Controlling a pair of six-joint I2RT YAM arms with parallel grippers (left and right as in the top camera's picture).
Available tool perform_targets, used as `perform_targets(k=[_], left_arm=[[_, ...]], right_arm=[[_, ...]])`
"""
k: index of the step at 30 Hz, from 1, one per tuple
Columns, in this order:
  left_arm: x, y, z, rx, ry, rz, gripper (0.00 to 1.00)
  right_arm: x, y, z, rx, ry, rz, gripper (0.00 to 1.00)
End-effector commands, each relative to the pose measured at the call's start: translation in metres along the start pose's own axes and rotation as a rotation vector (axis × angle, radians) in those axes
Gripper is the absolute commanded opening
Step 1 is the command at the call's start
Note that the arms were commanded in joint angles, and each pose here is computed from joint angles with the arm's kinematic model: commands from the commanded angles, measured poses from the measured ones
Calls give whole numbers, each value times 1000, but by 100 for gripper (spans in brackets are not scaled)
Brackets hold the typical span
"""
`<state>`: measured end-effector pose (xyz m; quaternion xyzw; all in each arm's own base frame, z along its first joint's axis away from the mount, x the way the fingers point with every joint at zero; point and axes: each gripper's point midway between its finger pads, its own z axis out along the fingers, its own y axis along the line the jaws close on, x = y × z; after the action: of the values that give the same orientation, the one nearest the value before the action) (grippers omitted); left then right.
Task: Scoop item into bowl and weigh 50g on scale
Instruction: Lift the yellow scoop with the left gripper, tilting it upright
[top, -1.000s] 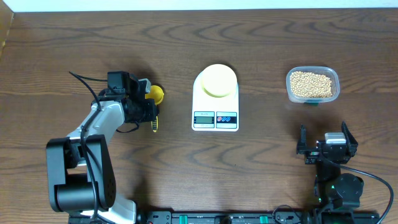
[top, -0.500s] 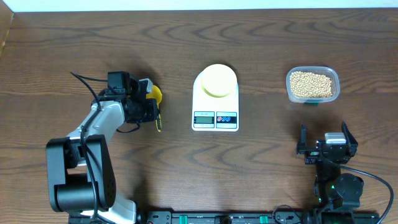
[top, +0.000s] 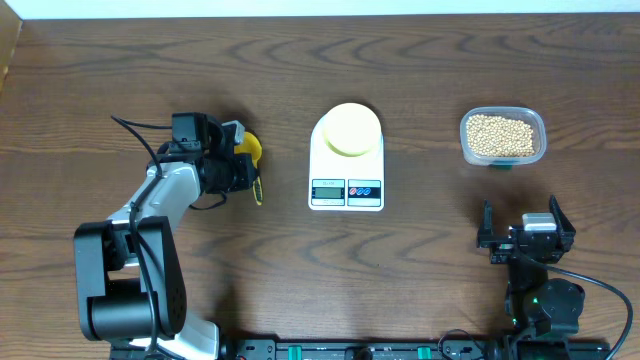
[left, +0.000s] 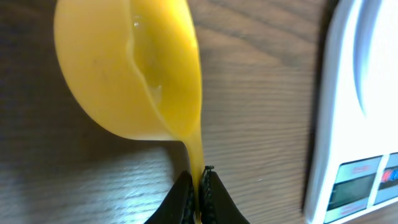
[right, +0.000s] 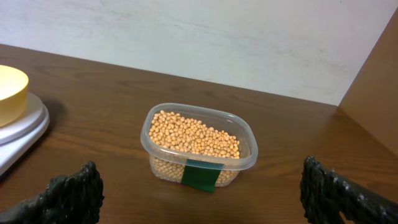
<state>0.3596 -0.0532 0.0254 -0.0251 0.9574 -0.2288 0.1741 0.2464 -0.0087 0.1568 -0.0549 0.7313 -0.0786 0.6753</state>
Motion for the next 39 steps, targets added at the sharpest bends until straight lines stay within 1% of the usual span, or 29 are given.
perform_targets(k=[1, 3, 6, 9, 11, 14, 18, 23, 28, 30, 31, 32, 34, 37, 39], left_arm=[[-13, -24, -8, 125, -38, -14, 7], [-18, -31, -13, 169, -57, -27, 7], [-23, -27, -18, 175, -75, -78, 7], [-26, -29, -24, 234, -85, -97, 7], [-28, -26, -27, 245, -94, -108, 7], [-24, -17, -27, 205, -87, -95, 7], [-7, -5, -18, 109, -33, -87, 7], [16, -10, -2, 97, 38, -80, 7], [20, 0, 4, 26, 50, -72, 8], [21, 0, 4, 26, 52, -72, 16], [21, 0, 5, 25, 54, -74, 17], [22, 1, 6, 25, 57, -75, 22], [23, 2, 8, 25, 63, -78, 27], [27, 5, 13, 23, 82, -89, 29], [30, 7, 16, 22, 95, -96, 34]], right_arm=[[0, 2, 0, -9, 0, -7, 99], [0, 2, 0, -9, 0, -7, 99], [0, 2, 0, -9, 0, -7, 99], [0, 2, 0, -9, 0, -7, 99], [0, 2, 0, -9, 0, -7, 99], [0, 2, 0, -9, 0, -7, 99], [0, 2, 0, -9, 0, -7, 99], [0, 2, 0, -9, 0, -7, 99], [0, 2, 0, -9, 0, -7, 99], [0, 2, 0, -9, 0, -7, 99], [0, 2, 0, -9, 0, -7, 99], [0, 2, 0, -9, 0, -7, 99], [0, 2, 0, -9, 0, -7, 99], [0, 2, 0, -9, 0, -7, 99], [0, 2, 0, -9, 0, -7, 99]])
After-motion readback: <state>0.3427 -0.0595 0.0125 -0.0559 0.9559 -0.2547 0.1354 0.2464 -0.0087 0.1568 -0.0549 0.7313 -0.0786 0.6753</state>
